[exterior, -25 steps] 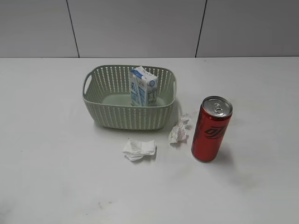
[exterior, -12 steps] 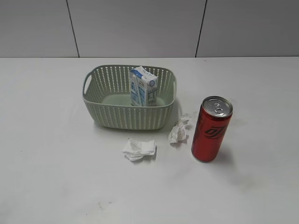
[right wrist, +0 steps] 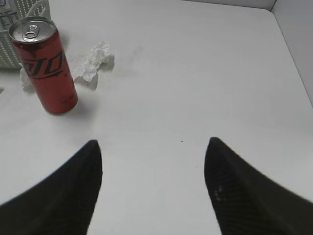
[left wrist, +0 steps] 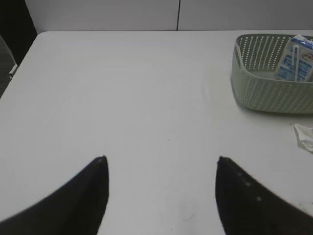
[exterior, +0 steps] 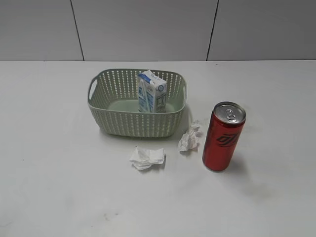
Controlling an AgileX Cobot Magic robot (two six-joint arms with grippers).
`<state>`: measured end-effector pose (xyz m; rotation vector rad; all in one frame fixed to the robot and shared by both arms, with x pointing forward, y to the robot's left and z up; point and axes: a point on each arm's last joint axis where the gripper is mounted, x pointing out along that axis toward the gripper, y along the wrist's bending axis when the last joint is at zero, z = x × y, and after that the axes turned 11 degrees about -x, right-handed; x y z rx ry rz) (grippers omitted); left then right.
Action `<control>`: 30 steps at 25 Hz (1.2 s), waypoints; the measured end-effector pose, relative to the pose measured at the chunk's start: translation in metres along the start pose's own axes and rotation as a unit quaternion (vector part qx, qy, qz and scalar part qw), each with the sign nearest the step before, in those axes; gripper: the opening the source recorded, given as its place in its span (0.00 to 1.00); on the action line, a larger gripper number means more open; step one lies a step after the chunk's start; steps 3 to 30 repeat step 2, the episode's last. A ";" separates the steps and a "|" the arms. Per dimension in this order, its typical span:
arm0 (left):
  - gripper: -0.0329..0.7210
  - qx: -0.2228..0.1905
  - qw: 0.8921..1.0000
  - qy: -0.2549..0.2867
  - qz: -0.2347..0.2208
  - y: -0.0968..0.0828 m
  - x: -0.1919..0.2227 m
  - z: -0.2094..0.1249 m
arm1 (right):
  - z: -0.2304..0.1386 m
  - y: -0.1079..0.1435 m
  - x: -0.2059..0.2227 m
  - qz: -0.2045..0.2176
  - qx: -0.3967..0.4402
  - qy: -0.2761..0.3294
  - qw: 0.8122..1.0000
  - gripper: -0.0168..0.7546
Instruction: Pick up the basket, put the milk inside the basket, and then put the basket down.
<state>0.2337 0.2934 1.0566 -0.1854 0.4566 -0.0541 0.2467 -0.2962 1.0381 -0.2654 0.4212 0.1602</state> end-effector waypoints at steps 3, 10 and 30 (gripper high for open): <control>0.73 0.001 1.000 -0.004 0.000 0.000 -0.001 0.000 | 0.000 0.000 0.000 0.000 0.000 0.000 1.000 0.70; 0.73 0.001 1.000 -0.004 0.000 0.000 -0.001 0.000 | 0.000 0.000 0.000 0.000 0.000 0.000 1.000 0.70; 0.73 0.001 1.000 -0.004 0.000 0.000 -0.001 0.000 | 0.000 0.000 0.000 0.000 0.000 0.000 1.000 0.70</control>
